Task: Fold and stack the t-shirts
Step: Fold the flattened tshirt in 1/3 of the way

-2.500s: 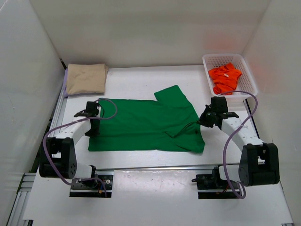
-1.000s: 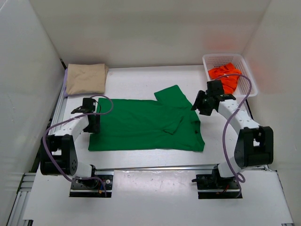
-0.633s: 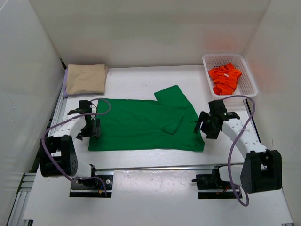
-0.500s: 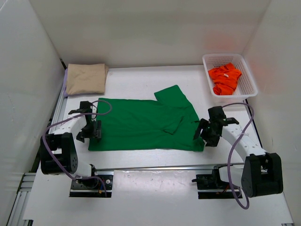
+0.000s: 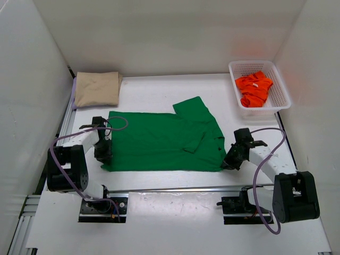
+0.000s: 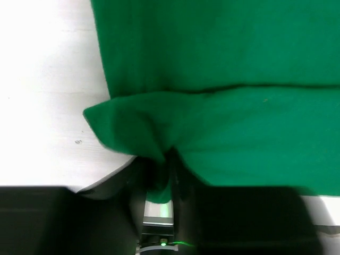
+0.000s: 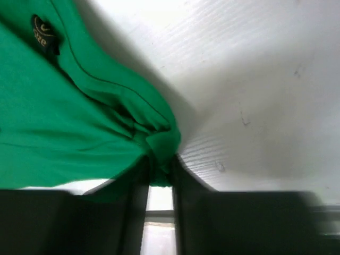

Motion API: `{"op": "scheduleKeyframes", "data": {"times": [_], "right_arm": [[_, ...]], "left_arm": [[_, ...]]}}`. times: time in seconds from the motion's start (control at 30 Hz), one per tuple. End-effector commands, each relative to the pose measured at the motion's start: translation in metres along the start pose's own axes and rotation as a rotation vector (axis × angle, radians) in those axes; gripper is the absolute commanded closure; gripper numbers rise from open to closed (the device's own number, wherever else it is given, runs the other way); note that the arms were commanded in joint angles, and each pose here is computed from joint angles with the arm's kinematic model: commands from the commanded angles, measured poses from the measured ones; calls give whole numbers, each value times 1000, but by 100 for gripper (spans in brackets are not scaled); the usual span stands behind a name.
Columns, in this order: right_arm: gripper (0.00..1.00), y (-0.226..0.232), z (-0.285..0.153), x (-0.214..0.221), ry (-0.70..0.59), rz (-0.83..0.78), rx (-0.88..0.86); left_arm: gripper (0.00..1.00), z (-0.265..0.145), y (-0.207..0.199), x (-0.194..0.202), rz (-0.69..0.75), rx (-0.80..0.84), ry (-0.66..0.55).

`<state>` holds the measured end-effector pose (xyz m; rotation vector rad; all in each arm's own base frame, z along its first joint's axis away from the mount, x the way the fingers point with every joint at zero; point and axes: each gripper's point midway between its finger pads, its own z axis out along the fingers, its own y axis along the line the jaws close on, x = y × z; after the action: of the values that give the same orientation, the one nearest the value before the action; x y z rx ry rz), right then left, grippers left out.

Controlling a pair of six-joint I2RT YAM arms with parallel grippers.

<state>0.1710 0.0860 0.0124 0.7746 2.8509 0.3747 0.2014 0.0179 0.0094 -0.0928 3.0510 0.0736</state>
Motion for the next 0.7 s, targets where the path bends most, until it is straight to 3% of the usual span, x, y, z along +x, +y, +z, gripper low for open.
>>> {"op": "scheduleKeyframes", "data": {"times": [0.0,0.03,0.1,0.27,0.37,0.4,0.47,0.53,0.6,0.67], "right_arm": [[94,-23,11,12,5,69,84],[100,-24,9,11,-7,82,89],[100,-30,1,12,-41,116,104],[100,-43,-14,26,-44,137,129],[100,-45,-14,34,-36,148,112],[100,-45,-13,36,-28,159,103],[100,-47,-11,38,-26,160,105],[100,-50,-7,41,-10,162,122],[100,-49,-6,40,-9,162,123],[100,-50,-5,41,-1,163,131]], "left_arm": [[80,9,9,11,8,-46,40],[83,7,11,10,7,-61,29],[90,3,22,10,6,-119,12],[90,-6,39,24,10,-218,33],[72,-13,47,33,4,-252,45],[56,-14,51,33,4,-278,45],[40,-23,57,28,4,-313,39],[32,-40,69,10,-5,-381,-3],[30,-57,77,-11,-21,-425,-63],[30,-95,72,-54,-4,-464,-222]]}}
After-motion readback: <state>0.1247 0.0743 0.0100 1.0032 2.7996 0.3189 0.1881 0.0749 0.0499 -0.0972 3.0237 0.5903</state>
